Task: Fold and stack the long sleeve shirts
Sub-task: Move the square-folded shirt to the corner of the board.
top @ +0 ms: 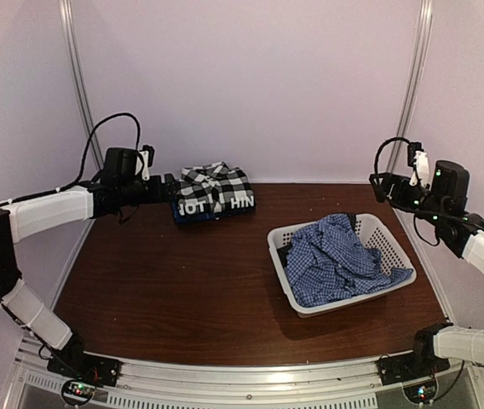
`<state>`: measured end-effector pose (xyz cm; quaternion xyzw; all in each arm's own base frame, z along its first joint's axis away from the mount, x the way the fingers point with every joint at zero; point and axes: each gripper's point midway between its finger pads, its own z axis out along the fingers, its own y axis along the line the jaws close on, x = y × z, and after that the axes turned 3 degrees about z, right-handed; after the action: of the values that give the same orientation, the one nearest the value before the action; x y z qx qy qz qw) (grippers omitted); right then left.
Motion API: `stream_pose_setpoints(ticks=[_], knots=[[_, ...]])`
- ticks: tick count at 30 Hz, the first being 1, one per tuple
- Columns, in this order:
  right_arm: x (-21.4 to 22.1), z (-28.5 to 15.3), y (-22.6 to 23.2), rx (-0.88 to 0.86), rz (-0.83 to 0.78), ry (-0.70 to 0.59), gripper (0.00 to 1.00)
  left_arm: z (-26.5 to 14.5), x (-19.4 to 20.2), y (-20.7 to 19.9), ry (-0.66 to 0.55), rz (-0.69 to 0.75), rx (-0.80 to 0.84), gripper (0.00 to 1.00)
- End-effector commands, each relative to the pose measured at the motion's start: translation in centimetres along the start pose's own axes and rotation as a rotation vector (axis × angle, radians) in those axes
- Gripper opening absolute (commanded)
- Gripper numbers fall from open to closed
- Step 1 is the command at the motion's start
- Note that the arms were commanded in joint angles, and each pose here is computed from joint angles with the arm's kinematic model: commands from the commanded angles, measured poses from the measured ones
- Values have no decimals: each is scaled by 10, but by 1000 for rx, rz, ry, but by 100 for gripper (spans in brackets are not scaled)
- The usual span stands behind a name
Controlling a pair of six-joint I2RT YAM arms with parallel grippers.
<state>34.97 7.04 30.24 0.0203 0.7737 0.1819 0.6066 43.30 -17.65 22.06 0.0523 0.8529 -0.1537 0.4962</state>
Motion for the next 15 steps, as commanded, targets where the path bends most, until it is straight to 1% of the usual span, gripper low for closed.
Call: stream_pose_setpoints(ticks=[1, 5, 6, 8, 12, 13, 15], knots=[[10, 5, 5, -44, 33, 21, 100, 46, -11, -27, 27, -19, 105, 98], [19, 8, 5, -54, 45, 40, 100, 104, -4, -47, 78, 12, 145, 97], [21, 8, 5, -56, 47, 44, 100, 117, -12, -52, 72, 19, 151, 97], [24, 9, 5, -61, 48, 51, 100, 145, -10, -58, 90, 37, 145, 95], [29, 11, 5, -67, 50, 66, 100, 196, -1, -63, 109, 84, 88, 94], [31, 12, 5, -69, 51, 71, 100, 213, 11, -64, 135, 93, 85, 94], [34, 12, 5, -70, 53, 81, 100, 234, 19, -58, 155, 117, 13, 94]])
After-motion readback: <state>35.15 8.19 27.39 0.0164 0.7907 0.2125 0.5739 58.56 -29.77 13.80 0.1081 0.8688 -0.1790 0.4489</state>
